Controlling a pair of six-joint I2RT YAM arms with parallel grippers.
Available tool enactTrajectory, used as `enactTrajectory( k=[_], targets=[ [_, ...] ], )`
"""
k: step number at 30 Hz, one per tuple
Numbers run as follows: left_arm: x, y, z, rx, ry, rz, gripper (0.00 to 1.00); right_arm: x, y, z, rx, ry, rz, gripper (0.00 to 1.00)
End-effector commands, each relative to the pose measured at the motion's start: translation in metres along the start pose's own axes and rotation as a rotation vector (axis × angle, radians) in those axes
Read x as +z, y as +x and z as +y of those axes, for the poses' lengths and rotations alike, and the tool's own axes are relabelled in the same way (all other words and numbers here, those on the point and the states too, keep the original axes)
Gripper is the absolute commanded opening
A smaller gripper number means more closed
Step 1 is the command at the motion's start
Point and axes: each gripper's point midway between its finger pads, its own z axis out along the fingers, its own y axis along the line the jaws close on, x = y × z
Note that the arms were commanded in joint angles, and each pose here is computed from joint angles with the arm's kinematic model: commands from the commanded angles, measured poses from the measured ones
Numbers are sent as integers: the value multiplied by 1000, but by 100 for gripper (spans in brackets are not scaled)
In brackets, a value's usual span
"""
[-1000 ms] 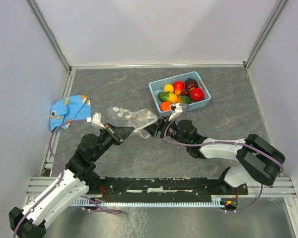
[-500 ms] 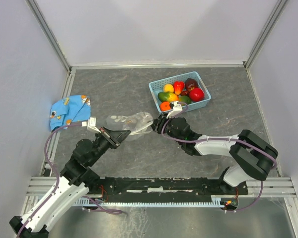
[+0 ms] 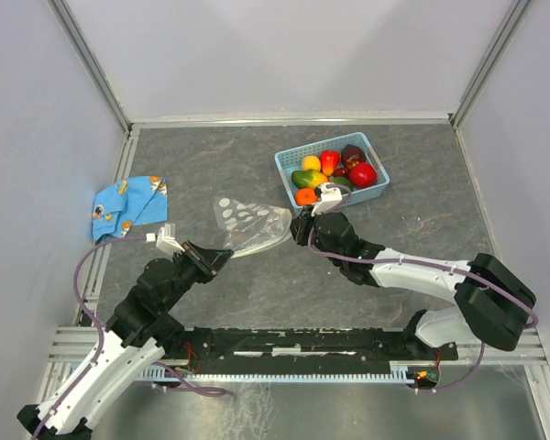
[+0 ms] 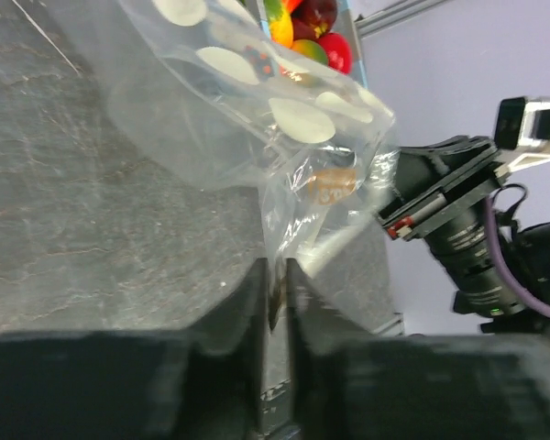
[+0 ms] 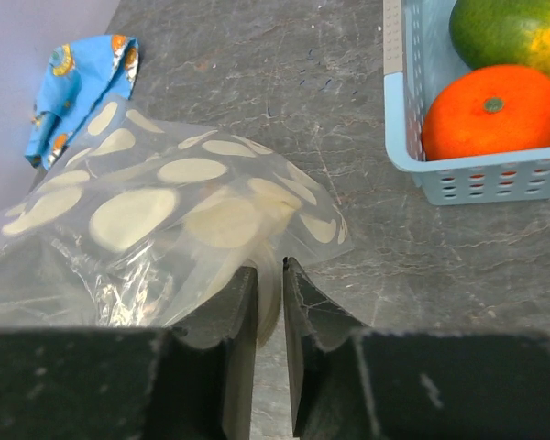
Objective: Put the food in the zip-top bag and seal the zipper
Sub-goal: Adjust the zipper on the food storage bag.
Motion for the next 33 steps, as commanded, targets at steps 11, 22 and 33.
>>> enactTrajectory(
  k=[11,22,33],
  targets=[
    [-11,-59,-68,505,-63,41,76,-22,-52,43,-314,-132,30,11],
    [41,-64,-48,595,-247,97,100,-44,-33,63,-599,-395,48,9],
    [68,-53,-37,501,-145,263,100,-51,-10,62,-855,-557,-67,2]
  ],
)
